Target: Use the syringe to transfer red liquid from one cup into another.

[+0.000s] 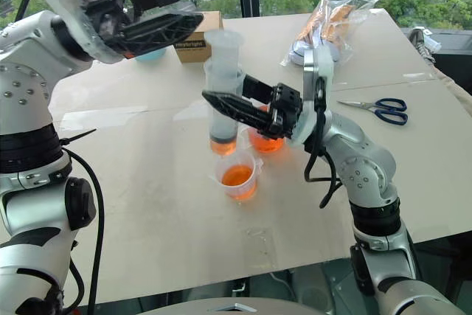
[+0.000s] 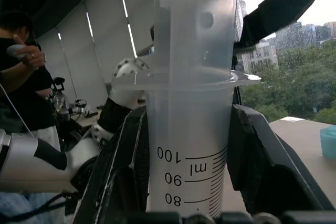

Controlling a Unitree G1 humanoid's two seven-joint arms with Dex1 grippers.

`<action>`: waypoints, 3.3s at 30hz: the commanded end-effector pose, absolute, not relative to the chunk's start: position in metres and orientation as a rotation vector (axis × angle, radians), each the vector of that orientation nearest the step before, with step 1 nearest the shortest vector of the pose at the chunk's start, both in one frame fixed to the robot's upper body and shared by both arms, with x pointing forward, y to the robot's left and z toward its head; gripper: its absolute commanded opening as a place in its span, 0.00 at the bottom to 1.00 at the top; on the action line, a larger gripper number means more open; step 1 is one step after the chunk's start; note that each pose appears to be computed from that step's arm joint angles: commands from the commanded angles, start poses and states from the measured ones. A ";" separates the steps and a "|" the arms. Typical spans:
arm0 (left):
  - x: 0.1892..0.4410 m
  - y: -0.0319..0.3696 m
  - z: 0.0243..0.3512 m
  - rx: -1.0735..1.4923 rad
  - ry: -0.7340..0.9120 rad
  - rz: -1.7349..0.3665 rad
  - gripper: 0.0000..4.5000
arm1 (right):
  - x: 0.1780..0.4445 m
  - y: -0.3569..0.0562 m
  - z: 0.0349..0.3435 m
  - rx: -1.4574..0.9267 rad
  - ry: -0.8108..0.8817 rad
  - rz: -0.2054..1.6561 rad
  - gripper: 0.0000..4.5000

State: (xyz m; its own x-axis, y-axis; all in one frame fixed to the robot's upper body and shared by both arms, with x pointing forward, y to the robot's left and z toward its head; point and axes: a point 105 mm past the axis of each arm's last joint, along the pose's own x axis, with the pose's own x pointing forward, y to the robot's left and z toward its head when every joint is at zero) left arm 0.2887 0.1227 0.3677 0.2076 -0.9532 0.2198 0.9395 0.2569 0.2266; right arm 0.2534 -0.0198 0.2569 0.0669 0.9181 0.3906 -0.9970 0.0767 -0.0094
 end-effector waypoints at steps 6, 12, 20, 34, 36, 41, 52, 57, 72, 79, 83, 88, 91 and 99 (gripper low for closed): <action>0.269 0.109 0.361 0.130 -0.319 -1.433 0.99 | 0.245 -0.013 0.250 0.126 -0.397 1.538 0.36; 0.260 0.106 0.350 0.168 -0.260 -1.499 0.99 | 0.248 -0.013 0.242 0.059 -0.402 1.534 0.36; 0.249 0.103 0.346 0.179 -0.218 -1.560 0.99 | 0.256 -0.015 0.236 0.048 -0.400 1.504 0.36; 0.250 0.101 0.310 0.300 -0.051 -1.567 0.99 | 0.259 -0.014 0.236 0.055 -0.413 1.484 0.36; 0.249 0.100 0.313 0.287 -0.073 -1.572 0.99 | 0.259 -0.014 0.235 0.057 -0.408 1.487 0.36; 0.250 0.098 0.318 0.261 -0.092 -1.580 0.99 | 0.259 -0.014 0.232 0.055 -0.396 1.480 0.36; 0.248 0.094 0.315 0.238 -0.065 -1.618 0.99 | 0.261 -0.016 0.232 0.047 -0.402 1.459 0.36; 0.250 0.093 0.307 0.256 -0.027 -1.613 0.94 | 0.261 -0.016 0.232 0.044 -0.403 1.456 0.36; 0.251 0.091 0.298 0.276 0.006 -1.612 0.31 | 0.263 -0.017 0.234 0.042 -0.410 1.445 0.36; 0.255 0.088 0.280 0.304 0.060 -1.605 0.31 | 0.263 -0.018 0.242 0.060 -0.425 1.443 0.36; 0.252 0.083 0.270 0.299 0.084 -1.624 0.31 | 0.264 -0.020 0.251 0.084 -0.446 1.440 0.36; 0.254 0.081 0.265 0.294 0.099 -1.621 0.31 | 0.263 -0.021 0.263 0.117 -0.474 1.435 0.36; 0.254 0.082 0.260 0.304 0.118 -1.622 0.31 | 0.263 -0.022 0.269 0.136 -0.488 1.433 0.36; 0.256 0.082 0.259 0.298 0.128 -1.618 0.31 | 0.262 -0.022 0.270 0.143 -0.483 1.429 0.36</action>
State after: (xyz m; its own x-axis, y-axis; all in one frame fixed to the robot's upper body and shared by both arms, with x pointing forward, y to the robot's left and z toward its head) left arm 0.2651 0.0919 0.2782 0.0296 -0.9798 -0.1976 0.9890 0.0001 0.1479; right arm 0.2673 -0.0086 0.2238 0.0751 0.9634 0.2572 -0.9916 0.0994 -0.0827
